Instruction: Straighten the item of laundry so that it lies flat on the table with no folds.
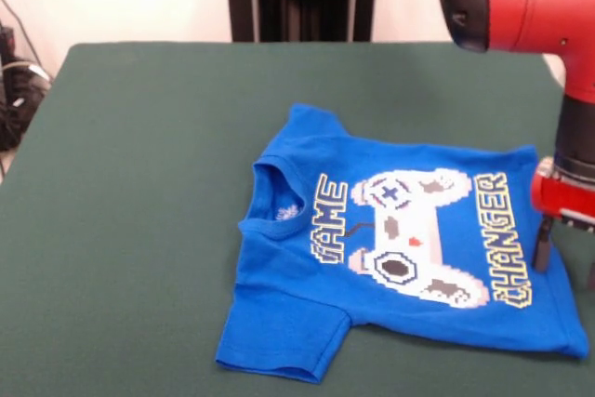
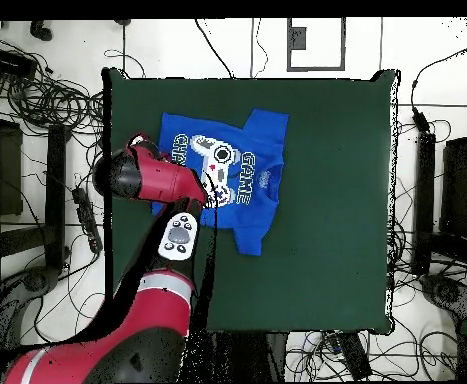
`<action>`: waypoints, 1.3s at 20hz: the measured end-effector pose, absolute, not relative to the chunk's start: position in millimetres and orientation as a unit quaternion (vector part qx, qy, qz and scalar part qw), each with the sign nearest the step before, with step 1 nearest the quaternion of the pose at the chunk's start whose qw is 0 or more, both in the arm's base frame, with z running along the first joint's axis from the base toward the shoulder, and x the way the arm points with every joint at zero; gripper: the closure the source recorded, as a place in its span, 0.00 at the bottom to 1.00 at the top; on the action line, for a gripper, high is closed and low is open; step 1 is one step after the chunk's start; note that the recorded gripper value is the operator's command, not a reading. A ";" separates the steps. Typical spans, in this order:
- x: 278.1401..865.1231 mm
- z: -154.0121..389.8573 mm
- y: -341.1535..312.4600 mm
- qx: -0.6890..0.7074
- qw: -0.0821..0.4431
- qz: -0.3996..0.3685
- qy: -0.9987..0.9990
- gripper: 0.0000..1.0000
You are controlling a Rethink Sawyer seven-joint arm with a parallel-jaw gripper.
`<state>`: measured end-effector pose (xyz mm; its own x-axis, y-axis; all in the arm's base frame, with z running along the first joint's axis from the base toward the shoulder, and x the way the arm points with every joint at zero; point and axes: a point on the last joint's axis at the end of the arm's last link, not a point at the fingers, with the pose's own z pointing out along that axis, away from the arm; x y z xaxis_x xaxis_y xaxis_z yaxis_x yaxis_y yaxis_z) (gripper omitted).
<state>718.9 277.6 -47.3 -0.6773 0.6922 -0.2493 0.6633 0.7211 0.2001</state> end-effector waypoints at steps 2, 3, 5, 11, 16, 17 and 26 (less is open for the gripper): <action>715.7 -43.1 275.6 0.366 0.153 0.039 0.917 0.00; 714.6 -40.7 273.4 0.366 0.152 0.037 0.917 0.00; 713.2 -31.0 262.7 0.366 0.150 0.032 0.918 0.00; 729.8 17.4 195.7 0.384 0.164 0.021 0.908 0.00; 752.2 58.4 139.9 0.403 0.191 0.021 0.895 0.00; 755.9 65.3 131.1 0.405 0.195 0.022 0.893 0.00; 768.0 110.7 92.7 0.406 0.211 0.017 0.889 0.00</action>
<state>768.0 92.7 110.7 -0.5823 0.7287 -0.3605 0.7140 0.6704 0.2017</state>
